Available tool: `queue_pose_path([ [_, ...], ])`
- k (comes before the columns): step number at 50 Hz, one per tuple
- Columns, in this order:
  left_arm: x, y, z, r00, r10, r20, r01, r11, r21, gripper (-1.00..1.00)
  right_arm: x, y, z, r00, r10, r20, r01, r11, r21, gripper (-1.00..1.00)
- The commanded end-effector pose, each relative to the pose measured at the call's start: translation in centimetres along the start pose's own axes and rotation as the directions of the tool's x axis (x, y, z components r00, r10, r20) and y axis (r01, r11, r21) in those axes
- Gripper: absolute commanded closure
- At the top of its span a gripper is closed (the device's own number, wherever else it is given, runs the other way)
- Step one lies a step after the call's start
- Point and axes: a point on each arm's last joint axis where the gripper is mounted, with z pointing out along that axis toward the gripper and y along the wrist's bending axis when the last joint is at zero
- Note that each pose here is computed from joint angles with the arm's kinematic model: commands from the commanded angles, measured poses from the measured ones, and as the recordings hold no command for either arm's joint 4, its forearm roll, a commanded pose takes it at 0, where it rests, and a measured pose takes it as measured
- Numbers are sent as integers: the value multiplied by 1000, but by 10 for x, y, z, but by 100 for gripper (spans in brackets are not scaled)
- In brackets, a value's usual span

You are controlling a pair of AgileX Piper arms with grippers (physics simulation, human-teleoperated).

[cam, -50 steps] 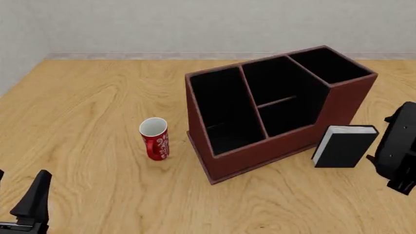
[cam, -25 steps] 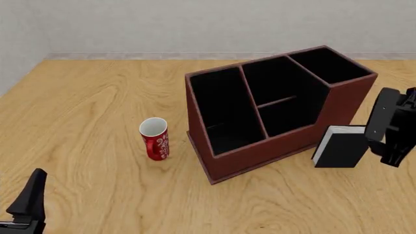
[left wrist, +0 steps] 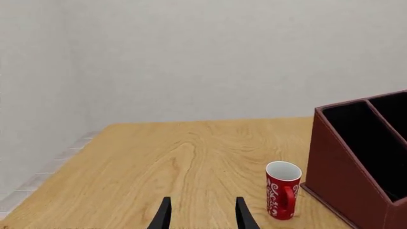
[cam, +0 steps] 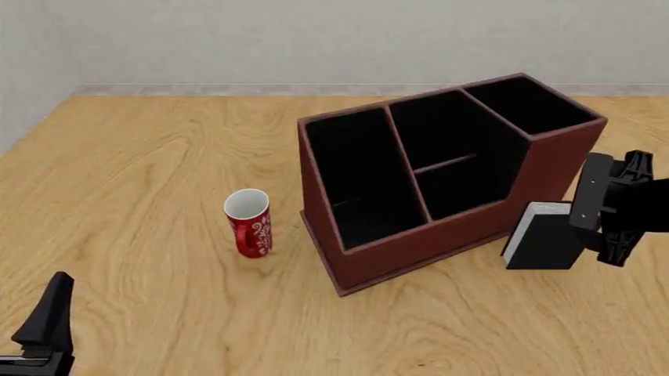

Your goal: Pick up the book and place it in the left compartment of the caddy.

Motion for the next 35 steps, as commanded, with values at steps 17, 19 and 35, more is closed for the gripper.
queue_pose_path([
  [17,3,1,0,1000,-5,-3,5,1000,-28,-100,6,-2,20,999,-42,-18,42,999,-23,-100],
  [19,4,1,0,1000,-6,-4,6,1000,-30,-100,6,-3,22,999,-44,-18,43,999,-25,-100],
  [35,10,2,1,1000,-8,-15,7,999,-49,-100,1,0,41,998,-64,-7,63,996,-58,-100],
])
